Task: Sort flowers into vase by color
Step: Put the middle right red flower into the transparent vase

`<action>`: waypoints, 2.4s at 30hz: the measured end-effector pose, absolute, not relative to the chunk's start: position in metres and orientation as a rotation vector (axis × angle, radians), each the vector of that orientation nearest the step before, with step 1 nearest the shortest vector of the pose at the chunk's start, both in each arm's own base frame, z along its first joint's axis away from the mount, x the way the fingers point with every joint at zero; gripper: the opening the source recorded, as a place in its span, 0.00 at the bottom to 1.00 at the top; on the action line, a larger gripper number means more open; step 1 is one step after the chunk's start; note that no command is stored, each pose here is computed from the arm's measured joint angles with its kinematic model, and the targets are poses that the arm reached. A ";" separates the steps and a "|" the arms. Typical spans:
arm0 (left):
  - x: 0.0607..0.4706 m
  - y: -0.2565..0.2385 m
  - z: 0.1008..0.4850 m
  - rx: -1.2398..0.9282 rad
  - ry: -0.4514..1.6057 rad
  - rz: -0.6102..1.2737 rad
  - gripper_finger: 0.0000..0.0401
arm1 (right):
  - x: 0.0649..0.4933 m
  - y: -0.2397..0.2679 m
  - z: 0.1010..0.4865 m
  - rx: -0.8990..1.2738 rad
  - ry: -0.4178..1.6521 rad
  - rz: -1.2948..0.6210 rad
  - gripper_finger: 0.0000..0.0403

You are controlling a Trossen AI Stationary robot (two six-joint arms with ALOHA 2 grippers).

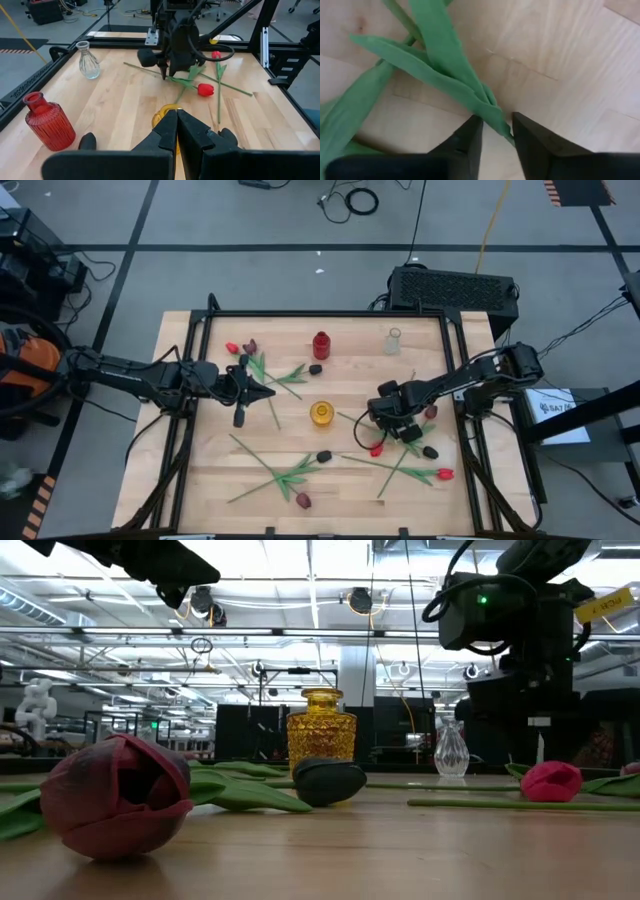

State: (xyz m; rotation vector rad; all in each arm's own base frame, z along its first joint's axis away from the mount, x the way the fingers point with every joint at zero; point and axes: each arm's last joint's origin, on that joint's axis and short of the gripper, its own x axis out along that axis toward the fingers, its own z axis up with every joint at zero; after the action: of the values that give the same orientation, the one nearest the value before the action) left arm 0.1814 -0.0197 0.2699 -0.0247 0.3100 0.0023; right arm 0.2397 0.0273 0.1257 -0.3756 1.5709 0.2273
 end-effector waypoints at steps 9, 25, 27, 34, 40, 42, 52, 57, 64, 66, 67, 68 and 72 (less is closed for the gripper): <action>0.181 -0.020 0.270 -0.025 0.309 0.003 0.04 | 0.235 0.028 0.142 -0.385 1.487 0.200 0.02; 0.182 -0.018 0.272 -0.021 0.288 0.041 0.04 | 0.235 0.034 0.250 -0.135 0.994 0.065 0.00; 0.183 -0.018 0.274 -0.024 0.265 0.040 0.04 | 0.234 0.034 0.268 -0.108 0.830 0.100 0.00; 0.189 -0.019 0.282 -0.039 0.163 0.038 0.04 | 0.225 0.030 0.314 -0.075 0.331 0.088 0.00; 0.199 -0.020 0.286 -0.042 0.088 0.065 0.04 | 0.238 0.030 0.314 -0.040 0.083 0.054 0.00; 0.202 -0.020 0.286 -0.060 0.069 0.068 0.05 | 0.245 0.031 0.308 -0.011 0.053 0.034 0.00; 0.217 -0.022 0.287 -0.074 -0.018 0.065 0.27 | 0.275 0.037 0.277 0.070 0.064 0.041 0.03; 0.226 -0.023 0.285 -0.080 -0.059 0.064 0.34 | 0.277 0.037 0.278 0.117 0.038 0.036 0.03; 0.237 -0.025 0.282 -0.086 -0.101 0.038 0.35 | 0.276 0.039 0.283 0.125 -0.007 0.049 0.03; 0.240 -0.026 0.280 -0.087 -0.105 0.009 0.35 | 0.276 0.039 0.285 0.126 -0.019 0.050 0.03; 0.242 -0.027 0.280 -0.087 -0.102 0.001 0.35 | 0.276 0.039 0.285 0.126 -0.024 0.050 0.03; 0.244 -0.028 0.279 -0.086 -0.097 -0.001 0.35 | 0.276 0.039 0.286 0.126 -0.030 0.050 0.03; 0.256 -0.032 0.278 -0.109 -0.074 -0.020 0.35 | 0.276 0.039 0.286 0.125 -0.037 0.050 0.03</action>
State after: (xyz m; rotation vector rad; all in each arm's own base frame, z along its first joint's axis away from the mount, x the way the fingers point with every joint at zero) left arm 0.2562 -0.0318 0.2782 -0.1091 -0.0743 -0.0203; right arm 0.2756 0.0393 0.2864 0.1254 -0.0365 0.0500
